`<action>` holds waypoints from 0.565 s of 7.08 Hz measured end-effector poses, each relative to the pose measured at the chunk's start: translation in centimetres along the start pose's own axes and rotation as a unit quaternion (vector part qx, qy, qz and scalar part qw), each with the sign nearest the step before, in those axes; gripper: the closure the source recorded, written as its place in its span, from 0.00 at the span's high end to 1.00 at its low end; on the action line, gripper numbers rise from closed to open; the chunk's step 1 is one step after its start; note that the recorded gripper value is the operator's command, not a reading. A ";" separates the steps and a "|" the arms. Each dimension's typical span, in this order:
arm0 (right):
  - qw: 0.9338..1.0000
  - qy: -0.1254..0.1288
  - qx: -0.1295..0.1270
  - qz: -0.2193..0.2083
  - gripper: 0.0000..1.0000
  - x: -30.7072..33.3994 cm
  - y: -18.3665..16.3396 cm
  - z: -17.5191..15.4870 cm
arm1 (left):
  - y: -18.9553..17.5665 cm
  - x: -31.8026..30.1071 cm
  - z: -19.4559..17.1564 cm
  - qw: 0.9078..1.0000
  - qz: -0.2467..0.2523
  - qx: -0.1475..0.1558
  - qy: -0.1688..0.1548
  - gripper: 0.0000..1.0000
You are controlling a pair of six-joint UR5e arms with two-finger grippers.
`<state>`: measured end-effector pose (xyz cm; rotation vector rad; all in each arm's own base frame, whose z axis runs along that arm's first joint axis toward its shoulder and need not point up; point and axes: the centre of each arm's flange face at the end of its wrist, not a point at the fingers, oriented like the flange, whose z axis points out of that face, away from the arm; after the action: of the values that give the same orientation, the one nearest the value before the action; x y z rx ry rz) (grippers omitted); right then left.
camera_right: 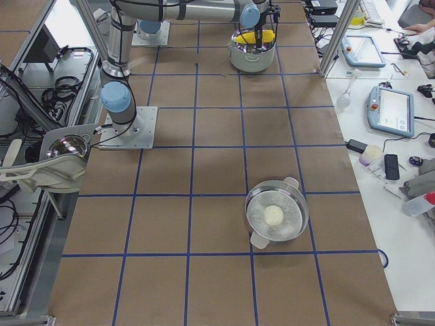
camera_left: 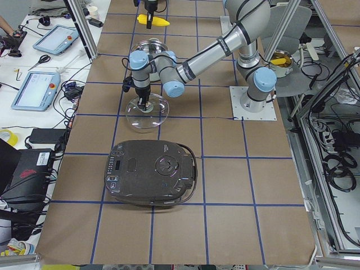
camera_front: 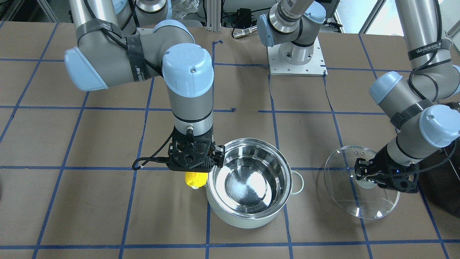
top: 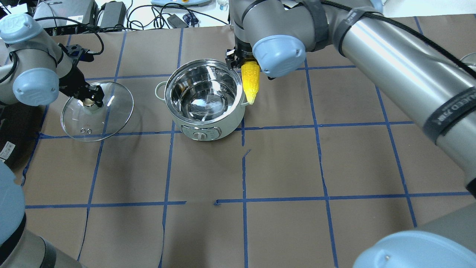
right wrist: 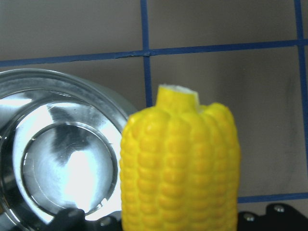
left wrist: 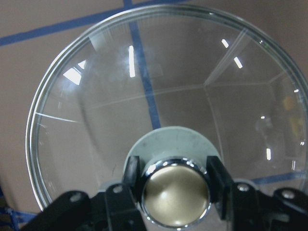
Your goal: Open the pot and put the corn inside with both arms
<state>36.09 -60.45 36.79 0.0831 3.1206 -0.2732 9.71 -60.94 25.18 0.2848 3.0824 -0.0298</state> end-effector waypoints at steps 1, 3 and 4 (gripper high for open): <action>1.000 -0.002 0.002 0.000 0.00 -2.7 -0.1 1.2 | 1.1 0.1 1.2 1.000 -0.010 -0.003 0.004 0.00; 1.000 -0.010 0.010 -0.005 0.00 -6.4 0.0 3.2 | 2.7 0.7 2.7 1.000 -0.017 -0.007 0.013 0.00; 1.000 -0.018 0.019 -0.008 0.20 -7.4 -0.2 4.0 | 3.2 1.0 3.1 1.000 -0.018 -0.010 0.016 0.00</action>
<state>43.44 -61.69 32.97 0.0524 3.0823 -0.3303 9.41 -57.69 21.95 0.2327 3.1178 0.0055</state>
